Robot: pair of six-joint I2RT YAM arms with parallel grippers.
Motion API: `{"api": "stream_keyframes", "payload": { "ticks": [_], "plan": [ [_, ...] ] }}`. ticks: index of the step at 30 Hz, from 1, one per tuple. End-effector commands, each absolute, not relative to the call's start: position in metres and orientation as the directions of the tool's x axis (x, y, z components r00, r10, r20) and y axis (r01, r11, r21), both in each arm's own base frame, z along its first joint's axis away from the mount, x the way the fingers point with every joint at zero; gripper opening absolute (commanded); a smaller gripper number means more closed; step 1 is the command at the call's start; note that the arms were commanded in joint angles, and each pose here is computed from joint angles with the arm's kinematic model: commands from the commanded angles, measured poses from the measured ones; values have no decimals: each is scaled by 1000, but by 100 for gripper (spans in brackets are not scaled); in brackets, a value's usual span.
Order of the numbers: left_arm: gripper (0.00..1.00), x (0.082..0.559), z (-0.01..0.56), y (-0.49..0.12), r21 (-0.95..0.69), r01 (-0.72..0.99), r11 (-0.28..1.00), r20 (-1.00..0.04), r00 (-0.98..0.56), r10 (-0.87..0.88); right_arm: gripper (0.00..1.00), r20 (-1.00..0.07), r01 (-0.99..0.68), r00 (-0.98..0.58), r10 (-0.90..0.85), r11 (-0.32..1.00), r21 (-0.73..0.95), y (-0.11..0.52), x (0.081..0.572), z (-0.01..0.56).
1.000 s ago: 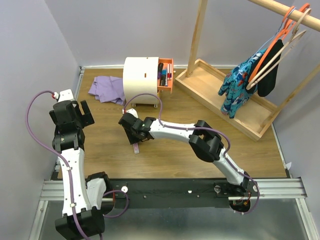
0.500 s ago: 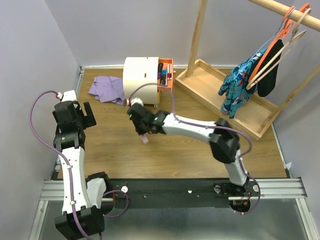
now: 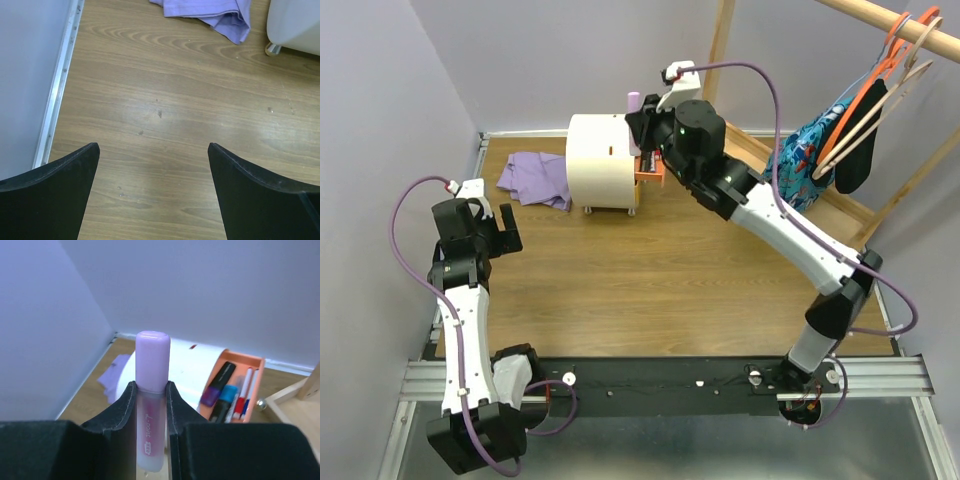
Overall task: Sort the stationery into containers
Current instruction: Place the pen in the drawer.
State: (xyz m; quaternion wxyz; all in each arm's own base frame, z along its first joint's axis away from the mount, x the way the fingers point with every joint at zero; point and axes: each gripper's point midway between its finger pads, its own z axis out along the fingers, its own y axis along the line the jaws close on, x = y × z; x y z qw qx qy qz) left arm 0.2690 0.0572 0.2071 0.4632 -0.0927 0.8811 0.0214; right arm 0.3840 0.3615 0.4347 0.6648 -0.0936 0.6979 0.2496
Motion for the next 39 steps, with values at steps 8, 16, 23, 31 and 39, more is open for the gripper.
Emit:
{"api": "stream_keyframes", "payload": {
  "ticks": [8,16,23,31,39],
  "plan": [
    [99,271,218,44,-78,-116,990,-833,-538,-129,1,-976,-233,-102,194,949,213,320,502,390],
    [99,275,221,42,-82,-102,991,-838,-532,-123,3,-972,-253,-167,166,946,205,330,521,352],
    [99,281,223,43,-79,-97,992,-844,-523,-118,36,-964,-257,-208,163,942,215,336,525,335],
    [99,295,233,44,-78,-75,994,-856,-506,-106,50,-958,-239,-227,176,943,230,326,527,331],
    [99,324,241,30,-99,24,995,-873,-482,-75,36,-972,-128,-182,149,976,173,276,528,344]
  ]
}}
